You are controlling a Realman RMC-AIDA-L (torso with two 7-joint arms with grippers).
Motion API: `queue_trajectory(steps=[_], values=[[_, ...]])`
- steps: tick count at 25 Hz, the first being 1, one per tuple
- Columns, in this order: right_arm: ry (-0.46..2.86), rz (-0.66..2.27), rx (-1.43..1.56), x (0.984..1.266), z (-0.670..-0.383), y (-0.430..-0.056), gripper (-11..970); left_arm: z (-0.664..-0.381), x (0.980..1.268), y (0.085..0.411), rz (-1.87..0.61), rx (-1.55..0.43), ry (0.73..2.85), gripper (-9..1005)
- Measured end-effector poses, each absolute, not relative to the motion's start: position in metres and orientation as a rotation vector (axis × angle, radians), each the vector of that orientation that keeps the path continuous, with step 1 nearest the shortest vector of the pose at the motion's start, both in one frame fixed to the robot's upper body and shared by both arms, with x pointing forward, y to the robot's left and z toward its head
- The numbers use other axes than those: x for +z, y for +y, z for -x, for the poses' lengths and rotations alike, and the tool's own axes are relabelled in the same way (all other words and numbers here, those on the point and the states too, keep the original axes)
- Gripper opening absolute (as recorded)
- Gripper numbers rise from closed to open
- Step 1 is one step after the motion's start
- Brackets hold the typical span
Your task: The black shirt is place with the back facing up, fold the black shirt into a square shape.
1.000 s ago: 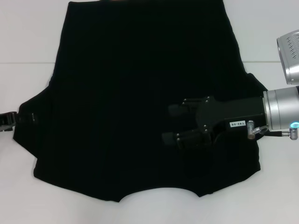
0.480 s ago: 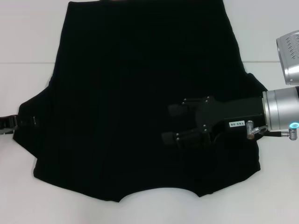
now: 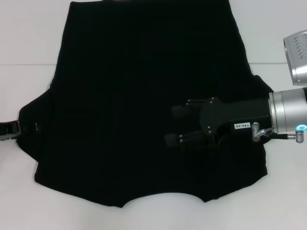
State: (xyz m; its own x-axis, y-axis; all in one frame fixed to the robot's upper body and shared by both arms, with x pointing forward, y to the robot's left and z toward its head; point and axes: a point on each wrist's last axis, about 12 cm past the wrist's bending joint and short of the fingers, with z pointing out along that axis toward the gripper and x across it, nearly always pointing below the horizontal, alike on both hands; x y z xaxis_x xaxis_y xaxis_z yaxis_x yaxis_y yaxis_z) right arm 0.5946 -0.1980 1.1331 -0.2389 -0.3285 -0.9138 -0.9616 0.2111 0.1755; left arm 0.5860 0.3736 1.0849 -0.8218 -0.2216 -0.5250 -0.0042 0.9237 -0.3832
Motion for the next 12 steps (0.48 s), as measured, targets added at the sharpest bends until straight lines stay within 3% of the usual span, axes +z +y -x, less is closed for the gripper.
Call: queue_trajectory(steps=[5, 12], values=[[1.712, 1.215, 1.033, 1.1338, -0.5950, -0.1987, 914, -0.5856, 1.0818, 0.3725, 0.144, -0.487, 2.517, 865], [1.709, 1.215, 1.033, 1.1347, -0.5952, -0.1997, 915, -0.5865, 1.0821, 0.3717, 0.142, -0.475, 2.513, 416]])
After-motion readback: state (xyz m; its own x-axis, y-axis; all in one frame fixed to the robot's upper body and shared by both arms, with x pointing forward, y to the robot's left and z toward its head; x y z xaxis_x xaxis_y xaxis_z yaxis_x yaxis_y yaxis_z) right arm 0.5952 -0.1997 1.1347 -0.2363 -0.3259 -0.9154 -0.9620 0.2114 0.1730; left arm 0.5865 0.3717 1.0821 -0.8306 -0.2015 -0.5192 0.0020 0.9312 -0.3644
